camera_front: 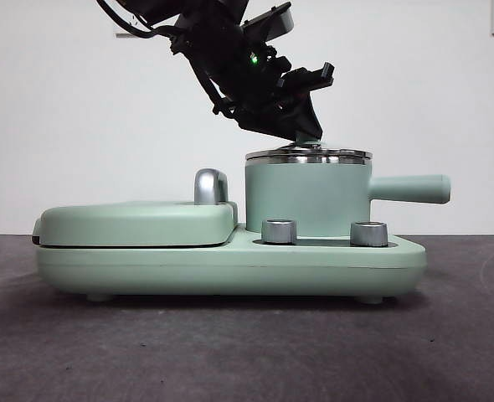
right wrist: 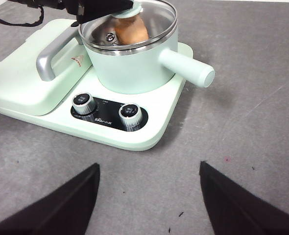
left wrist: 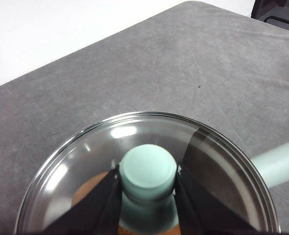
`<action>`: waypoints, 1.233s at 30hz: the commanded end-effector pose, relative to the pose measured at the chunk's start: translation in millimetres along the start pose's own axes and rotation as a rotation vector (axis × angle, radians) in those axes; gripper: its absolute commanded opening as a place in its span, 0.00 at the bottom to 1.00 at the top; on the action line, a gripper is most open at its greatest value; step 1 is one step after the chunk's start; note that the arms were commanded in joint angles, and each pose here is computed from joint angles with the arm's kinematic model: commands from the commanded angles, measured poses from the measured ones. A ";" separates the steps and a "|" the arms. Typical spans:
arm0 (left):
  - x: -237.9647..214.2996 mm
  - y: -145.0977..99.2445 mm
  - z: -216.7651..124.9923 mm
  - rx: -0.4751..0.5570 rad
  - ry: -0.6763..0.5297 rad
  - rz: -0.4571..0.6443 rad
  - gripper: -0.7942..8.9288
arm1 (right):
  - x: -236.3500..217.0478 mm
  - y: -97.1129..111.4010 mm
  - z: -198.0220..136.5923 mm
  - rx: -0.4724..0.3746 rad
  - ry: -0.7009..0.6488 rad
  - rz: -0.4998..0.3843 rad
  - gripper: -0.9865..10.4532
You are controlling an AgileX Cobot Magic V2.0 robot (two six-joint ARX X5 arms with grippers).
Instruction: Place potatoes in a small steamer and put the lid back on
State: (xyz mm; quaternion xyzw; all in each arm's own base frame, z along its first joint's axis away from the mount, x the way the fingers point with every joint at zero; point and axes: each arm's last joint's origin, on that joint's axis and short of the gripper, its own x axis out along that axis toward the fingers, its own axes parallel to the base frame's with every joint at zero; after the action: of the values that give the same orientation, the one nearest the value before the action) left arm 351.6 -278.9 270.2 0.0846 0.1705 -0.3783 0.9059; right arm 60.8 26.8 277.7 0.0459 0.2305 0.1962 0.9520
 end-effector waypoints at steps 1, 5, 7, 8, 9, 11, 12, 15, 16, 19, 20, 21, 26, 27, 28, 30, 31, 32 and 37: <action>5.1 -1.2 -3.0 -0.060 0.021 -0.017 0.21 | -0.5 0.6 1.5 0.000 -0.009 0.005 0.36; 3.3 -1.1 2.4 -0.057 0.007 -0.016 0.35 | -0.5 0.6 1.5 0.000 -0.009 0.005 0.36; -1.5 -1.2 8.0 -0.052 -0.013 -0.015 0.35 | -0.5 0.6 1.5 0.000 -0.009 0.005 0.36; -4.3 -1.0 10.8 -0.046 -0.021 -0.011 0.34 | -0.5 0.6 1.6 0.000 -0.009 0.006 0.36; -8.9 -0.9 14.9 -0.039 -0.030 -0.008 0.34 | -0.5 0.6 1.5 0.000 -0.009 0.006 0.36; -18.6 -1.4 22.2 -0.027 -0.036 -0.005 0.34 | -0.5 0.6 1.5 0.000 -0.009 0.006 0.36; -25.1 -1.0 26.2 -0.028 -0.035 -0.003 0.34 | -0.5 0.6 1.6 0.000 -0.009 0.006 0.36; -47.8 0.3 37.4 -0.038 -0.015 0.002 0.34 | -0.5 0.6 1.6 0.000 -0.009 0.006 0.36; -56.1 0.9 40.6 -0.046 -0.003 0.005 0.34 | -0.5 0.6 1.6 0.000 -0.009 0.006 0.36; -81.8 4.0 47.4 -0.120 0.045 0.016 0.34 | -0.5 0.7 1.6 0.000 -0.009 0.007 0.36; -90.1 5.6 49.0 -0.153 0.060 0.023 0.34 | -0.5 0.7 1.6 0.000 -0.009 0.007 0.36; -98.2 7.8 50.3 -0.188 0.075 0.032 0.34 | -0.4 0.7 1.6 -0.002 -0.009 0.007 0.36; -139.3 11.4 52.3 -0.247 0.073 0.059 0.34 | 2.0 0.9 2.8 -0.041 -0.004 0.009 0.36; -147.3 10.0 50.6 -0.241 0.064 0.059 0.34 | 3.7 1.1 3.8 -0.055 -0.002 0.012 0.36; -156.2 8.3 47.8 -0.240 0.058 0.060 0.34 | 6.0 1.3 4.9 -0.064 0.003 0.016 0.36; -169.8 5.3 38.3 -0.229 0.062 0.061 0.34 | 12.0 1.9 7.9 -0.064 0.014 0.028 0.36; -176.5 4.2 31.5 -0.232 0.066 0.064 0.34 | 16.1 2.5 10.2 -0.064 0.017 0.042 0.36; -182.3 2.6 24.3 -0.237 0.071 0.065 0.34 | 19.9 3.2 12.4 -0.065 0.019 0.058 0.36; -213.8 -8.0 -22.8 -0.289 0.090 0.067 0.34 | 44.9 7.0 25.5 -0.071 0.018 0.149 0.36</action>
State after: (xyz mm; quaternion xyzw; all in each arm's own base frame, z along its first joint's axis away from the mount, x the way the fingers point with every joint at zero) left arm 205.6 -139.6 334.4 -0.0109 0.2549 -0.3161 0.9138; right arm 102.5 48.2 281.2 0.0315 0.2332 0.2654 0.9350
